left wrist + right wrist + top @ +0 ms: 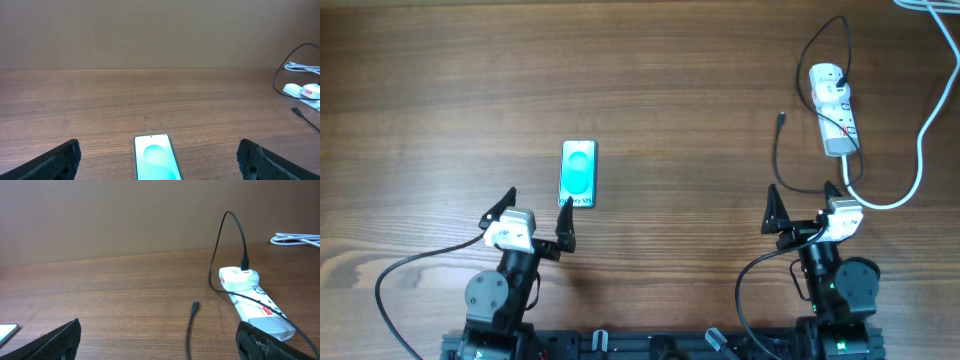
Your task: Plug charger to phone and switch on socket
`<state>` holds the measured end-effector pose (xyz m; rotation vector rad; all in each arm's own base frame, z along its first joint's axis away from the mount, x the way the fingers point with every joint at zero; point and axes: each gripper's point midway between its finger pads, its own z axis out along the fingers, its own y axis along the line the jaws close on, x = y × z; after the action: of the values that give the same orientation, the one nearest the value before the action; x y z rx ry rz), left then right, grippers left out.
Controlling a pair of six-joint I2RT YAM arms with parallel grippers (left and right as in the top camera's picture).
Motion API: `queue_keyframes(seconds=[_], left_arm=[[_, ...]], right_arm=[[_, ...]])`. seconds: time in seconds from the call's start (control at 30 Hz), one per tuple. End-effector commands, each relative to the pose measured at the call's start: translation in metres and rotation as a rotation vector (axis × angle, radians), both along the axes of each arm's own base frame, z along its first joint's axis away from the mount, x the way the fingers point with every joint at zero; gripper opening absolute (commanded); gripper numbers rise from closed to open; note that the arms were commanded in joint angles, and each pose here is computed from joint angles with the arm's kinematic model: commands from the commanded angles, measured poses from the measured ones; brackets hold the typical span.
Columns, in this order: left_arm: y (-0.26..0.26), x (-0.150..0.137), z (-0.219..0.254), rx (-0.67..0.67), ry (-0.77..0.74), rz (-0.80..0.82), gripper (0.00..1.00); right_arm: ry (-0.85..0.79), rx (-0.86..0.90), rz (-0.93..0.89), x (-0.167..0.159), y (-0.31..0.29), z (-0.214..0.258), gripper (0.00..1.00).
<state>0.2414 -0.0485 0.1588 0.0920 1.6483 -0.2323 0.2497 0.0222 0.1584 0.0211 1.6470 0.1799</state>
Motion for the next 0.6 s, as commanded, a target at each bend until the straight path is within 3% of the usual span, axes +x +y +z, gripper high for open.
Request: queue_keyframes(seconds=[0.0, 0.57], left_arm=[[0.0025, 0.0005, -0.0027, 0.019, -0.002, 0.011, 1.00], [0.0017, 0.0007, -0.0042, 0.020, 0.005, 0.007, 1.00]], right_arm=[[0.003, 0.007, 0.009, 0.0000, 0.0018, -0.0009, 1.00], [0.003, 0.007, 0.009, 0.0000, 0.0018, -0.0009, 0.99]])
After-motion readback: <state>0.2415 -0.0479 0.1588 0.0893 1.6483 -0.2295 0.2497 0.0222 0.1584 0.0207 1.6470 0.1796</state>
